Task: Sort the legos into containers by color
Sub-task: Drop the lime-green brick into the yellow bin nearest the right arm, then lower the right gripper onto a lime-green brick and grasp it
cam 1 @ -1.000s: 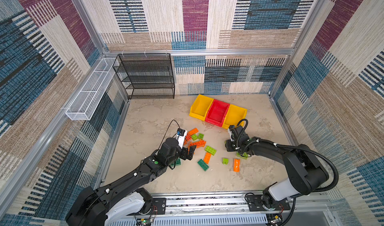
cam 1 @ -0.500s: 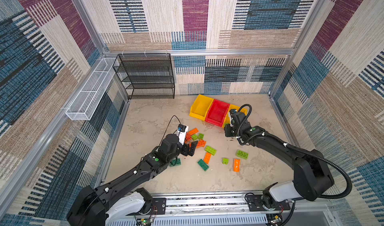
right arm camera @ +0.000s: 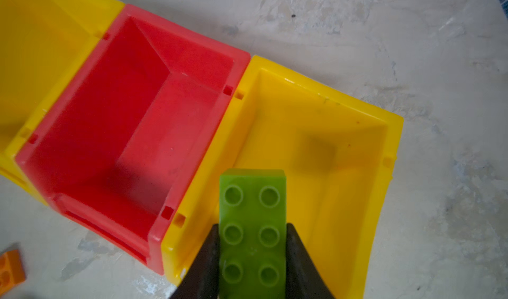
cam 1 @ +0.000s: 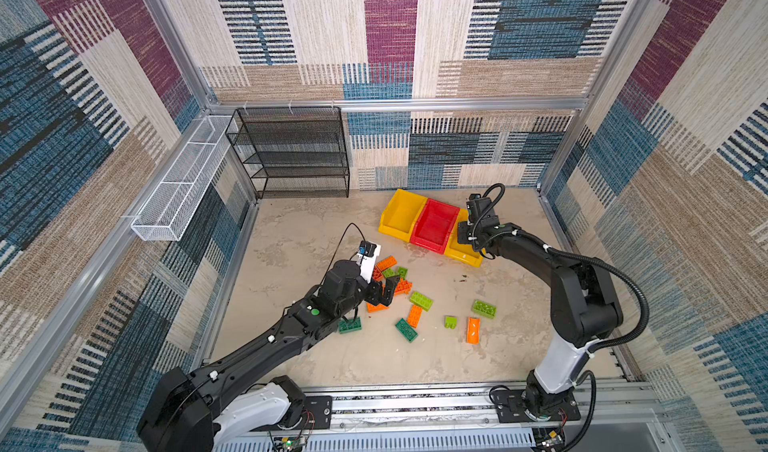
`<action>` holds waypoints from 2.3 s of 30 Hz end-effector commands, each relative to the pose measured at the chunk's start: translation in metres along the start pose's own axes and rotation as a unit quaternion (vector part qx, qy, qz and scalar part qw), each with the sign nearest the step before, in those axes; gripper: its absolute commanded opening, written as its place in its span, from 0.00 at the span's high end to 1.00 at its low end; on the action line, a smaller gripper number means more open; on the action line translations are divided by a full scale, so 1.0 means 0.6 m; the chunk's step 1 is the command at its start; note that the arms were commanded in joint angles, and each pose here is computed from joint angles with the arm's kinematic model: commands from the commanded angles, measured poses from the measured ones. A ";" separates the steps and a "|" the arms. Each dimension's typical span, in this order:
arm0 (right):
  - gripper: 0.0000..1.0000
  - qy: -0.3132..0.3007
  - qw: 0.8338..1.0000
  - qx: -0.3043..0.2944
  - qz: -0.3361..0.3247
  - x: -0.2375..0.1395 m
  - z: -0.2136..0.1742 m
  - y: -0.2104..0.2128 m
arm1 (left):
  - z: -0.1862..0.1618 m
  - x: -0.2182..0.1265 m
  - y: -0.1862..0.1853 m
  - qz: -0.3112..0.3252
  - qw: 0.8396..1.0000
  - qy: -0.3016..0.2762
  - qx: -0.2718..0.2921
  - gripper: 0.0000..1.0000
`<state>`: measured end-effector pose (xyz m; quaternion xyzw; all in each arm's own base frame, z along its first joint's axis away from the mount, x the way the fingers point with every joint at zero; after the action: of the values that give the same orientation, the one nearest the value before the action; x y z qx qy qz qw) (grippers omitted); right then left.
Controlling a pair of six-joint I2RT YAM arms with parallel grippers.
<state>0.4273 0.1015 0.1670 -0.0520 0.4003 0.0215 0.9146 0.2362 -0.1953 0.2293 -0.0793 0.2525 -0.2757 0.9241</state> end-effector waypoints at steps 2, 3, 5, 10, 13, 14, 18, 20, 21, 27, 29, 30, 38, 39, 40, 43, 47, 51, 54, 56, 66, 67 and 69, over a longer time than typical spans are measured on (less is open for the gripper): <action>0.70 -0.012 1.000 0.004 0.008 0.026 0.014 -0.011 | 0.007 0.002 0.002 0.011 1.000 -0.003 0.011 0.01; 0.66 -0.011 1.000 0.003 0.010 0.030 0.015 -0.013 | 0.008 0.003 0.002 0.012 1.000 -0.004 0.011 0.01; 0.51 -0.016 1.000 0.001 0.010 0.028 0.022 -0.014 | 0.009 0.003 0.002 0.013 1.000 -0.003 0.010 0.01; 0.32 -0.040 0.999 0.015 0.019 -0.024 0.032 -0.019 | 0.008 -0.003 0.002 0.011 1.000 -0.004 -0.002 0.01; 0.25 -0.036 0.999 0.027 0.021 -0.066 0.012 -0.021 | 0.001 -0.008 0.008 0.020 1.000 -0.006 -0.018 0.01; 0.25 -0.034 0.999 0.031 0.020 -0.082 0.000 -0.021 | -0.002 -0.010 0.007 0.015 1.000 -0.003 -0.020 0.01; 0.23 -0.008 0.998 0.056 0.008 -0.136 -0.069 -0.020 | -0.010 -0.023 0.003 -0.003 0.999 0.001 -0.033 0.01; 0.22 0.007 0.997 0.070 0.015 -0.157 -0.114 -0.013 | -0.018 -0.031 0.001 -0.016 0.999 -0.003 -0.041 0.01; 0.22 0.015 0.997 0.076 0.014 -0.164 -0.134 -0.012 | -0.021 -0.034 0.000 -0.021 0.999 -0.005 -0.045 0.01; 0.22 0.077 0.987 0.141 0.001 -0.182 -0.236 -0.018 | -0.043 -0.046 -0.005 -0.045 0.997 -0.003 -0.055 0.01; 0.22 0.103 0.983 0.153 -0.008 -0.179 -0.260 -0.021 | -0.047 -0.048 -0.007 -0.050 0.997 -0.002 -0.056 0.01; 0.22 0.117 0.980 0.158 -0.018 -0.178 -0.270 -0.023 | -0.048 -0.050 -0.007 -0.052 0.997 -0.003 -0.056 0.01; 0.18 0.153 0.972 0.180 -0.007 -0.171 -0.314 -0.010 | -0.055 -0.053 -0.005 -0.055 0.997 -0.007 -0.054 0.01; 0.18 0.155 0.971 0.182 -0.006 -0.170 -0.319 -0.010 | -0.057 -0.053 -0.005 -0.054 0.997 -0.006 -0.054 0.01; 0.17 0.158 0.970 0.184 -0.004 -0.170 -0.323 -0.009 | -0.058 -0.052 -0.004 -0.054 0.997 -0.005 -0.054 0.01; 0.16 0.160 0.969 0.188 0.001 -0.168 -0.334 -0.008 | -0.060 -0.051 -0.003 -0.055 0.997 -0.005 -0.054 0.01; 0.18 0.162 0.969 0.188 0.000 -0.161 -0.339 -0.007 | -0.063 -0.046 -0.004 -0.055 0.997 0.000 -0.053 0.01; 0.19 0.164 0.970 0.180 -0.006 -0.154 -0.339 -0.007 | -0.063 -0.042 -0.005 -0.056 0.997 0.003 -0.052 0.01; 0.20 0.161 0.971 0.175 -0.007 -0.153 -0.334 -0.007 | -0.064 -0.039 -0.004 -0.054 0.997 0.006 -0.051 0.01; 0.19 0.157 0.972 0.173 -0.005 -0.153 -0.331 -0.006 | -0.063 -0.040 -0.004 -0.053 0.997 0.005 -0.051 0.01; 0.18 0.136 0.978 0.161 -0.002 -0.168 -0.305 -0.008 | -0.064 -0.036 -0.004 -0.050 0.997 0.008 -0.050 0.01; 0.18 0.137 0.977 0.161 -0.003 -0.169 -0.306 -0.009 | -0.064 -0.035 -0.004 -0.050 0.997 0.009 -0.050 0.01; 0.17 0.139 0.977 0.160 -0.003 -0.167 -0.310 -0.009 | -0.063 -0.034 -0.004 -0.049 0.998 0.008 -0.049 0.01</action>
<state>0.2247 0.0779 0.1156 0.1006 0.5230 -0.0471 0.8451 0.1981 -0.1827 0.1964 -0.1244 0.2868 -0.2997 0.9014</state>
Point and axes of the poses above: each gripper's point midway between its finger pads, its own x axis out along the fingers, its own y axis along the line the jaws close on, z = x × y, the point moved 7 cm from there along -x, back along the fingers, and after that the axes turned 8 degrees about -x, right-handed, at the moved point
